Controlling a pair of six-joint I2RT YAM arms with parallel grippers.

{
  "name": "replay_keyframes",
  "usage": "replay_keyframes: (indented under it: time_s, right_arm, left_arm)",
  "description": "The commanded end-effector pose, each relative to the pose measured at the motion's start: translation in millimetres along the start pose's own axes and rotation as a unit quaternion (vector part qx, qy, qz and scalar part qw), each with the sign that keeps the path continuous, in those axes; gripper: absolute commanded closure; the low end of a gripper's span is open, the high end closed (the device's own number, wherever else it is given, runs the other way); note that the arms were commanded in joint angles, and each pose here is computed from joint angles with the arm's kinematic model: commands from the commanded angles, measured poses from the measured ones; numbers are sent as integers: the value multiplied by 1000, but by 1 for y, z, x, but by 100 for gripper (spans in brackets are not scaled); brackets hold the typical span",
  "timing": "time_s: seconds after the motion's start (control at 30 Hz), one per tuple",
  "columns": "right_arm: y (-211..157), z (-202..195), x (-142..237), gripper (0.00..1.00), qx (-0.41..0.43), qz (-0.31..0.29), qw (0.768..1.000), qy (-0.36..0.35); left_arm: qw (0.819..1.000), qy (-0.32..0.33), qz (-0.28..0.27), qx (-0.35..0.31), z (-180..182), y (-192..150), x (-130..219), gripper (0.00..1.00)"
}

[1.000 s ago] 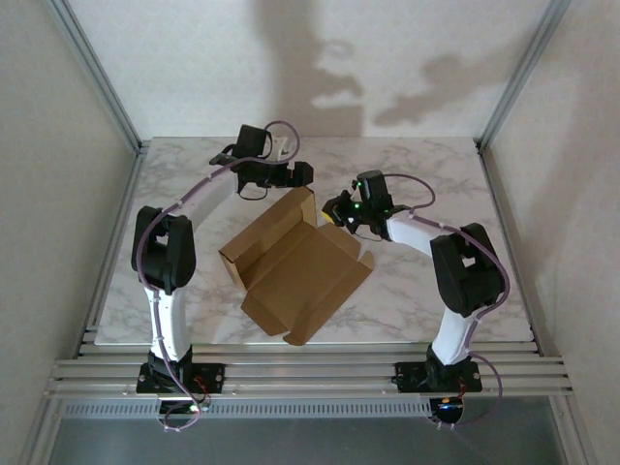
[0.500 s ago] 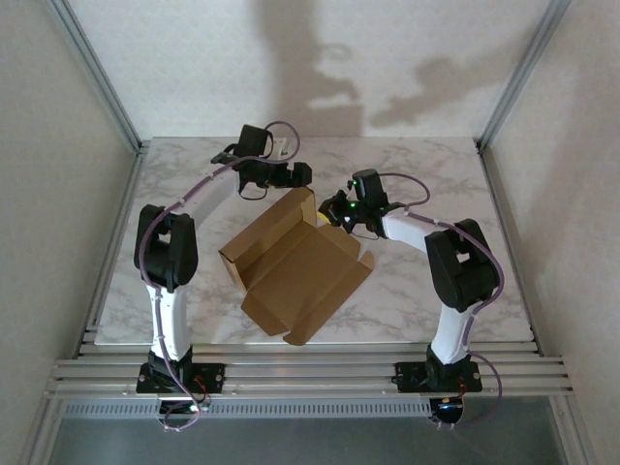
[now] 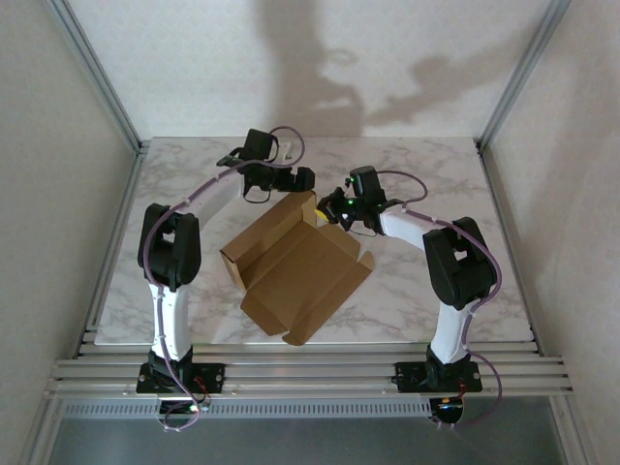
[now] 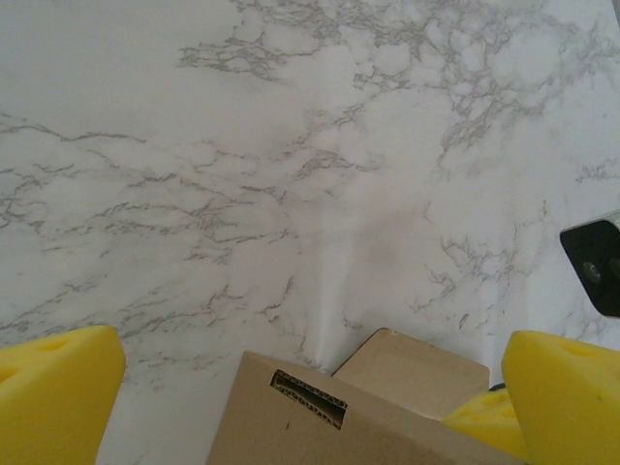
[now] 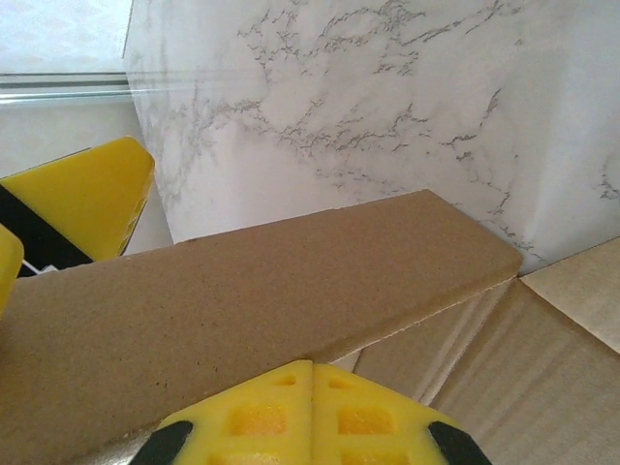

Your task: Fold the paper box

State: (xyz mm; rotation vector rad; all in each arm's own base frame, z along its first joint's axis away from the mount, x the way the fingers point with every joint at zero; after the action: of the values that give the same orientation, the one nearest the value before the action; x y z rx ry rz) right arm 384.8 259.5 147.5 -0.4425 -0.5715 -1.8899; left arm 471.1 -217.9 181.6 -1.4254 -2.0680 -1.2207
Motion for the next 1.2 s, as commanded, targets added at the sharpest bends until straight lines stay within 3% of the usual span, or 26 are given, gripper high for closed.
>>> replay_keyframes:
  time_s: [0.0,0.3,0.73,1.17]
  right_arm:
    - [-7,0,-8,100,-5,11,1000,-4]
    - [-3,9,-13,100,-11,0,1000,9]
    - [-2,6,-23,100,-95,-85,991,-34]
    - [9,29,-37,100,-72,-83,994,3]
  left_arm:
    - [998,53,35,6,20,-26,-15,1]
    - [998,21,49,22,14,-41,-20,1]
    - [997,-7,60,57,8,-71,-18,1]
    - [996,-17,66,57,9,-78,-22,1]
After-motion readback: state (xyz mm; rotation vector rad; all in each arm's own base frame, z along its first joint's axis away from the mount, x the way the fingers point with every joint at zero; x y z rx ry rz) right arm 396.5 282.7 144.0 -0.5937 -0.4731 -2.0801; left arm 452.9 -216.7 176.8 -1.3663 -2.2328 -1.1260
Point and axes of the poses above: each hand's point on the last joint's axis, 136 mm out from that joint toward the fingers, its own x axis back along the fingers, its own z axis along the line the jaws close on, y = z × x, the point moved 6 cm from there along x, back along the fingers, and after that the axes turned 10 degrees about x, right-handed, at the moved point
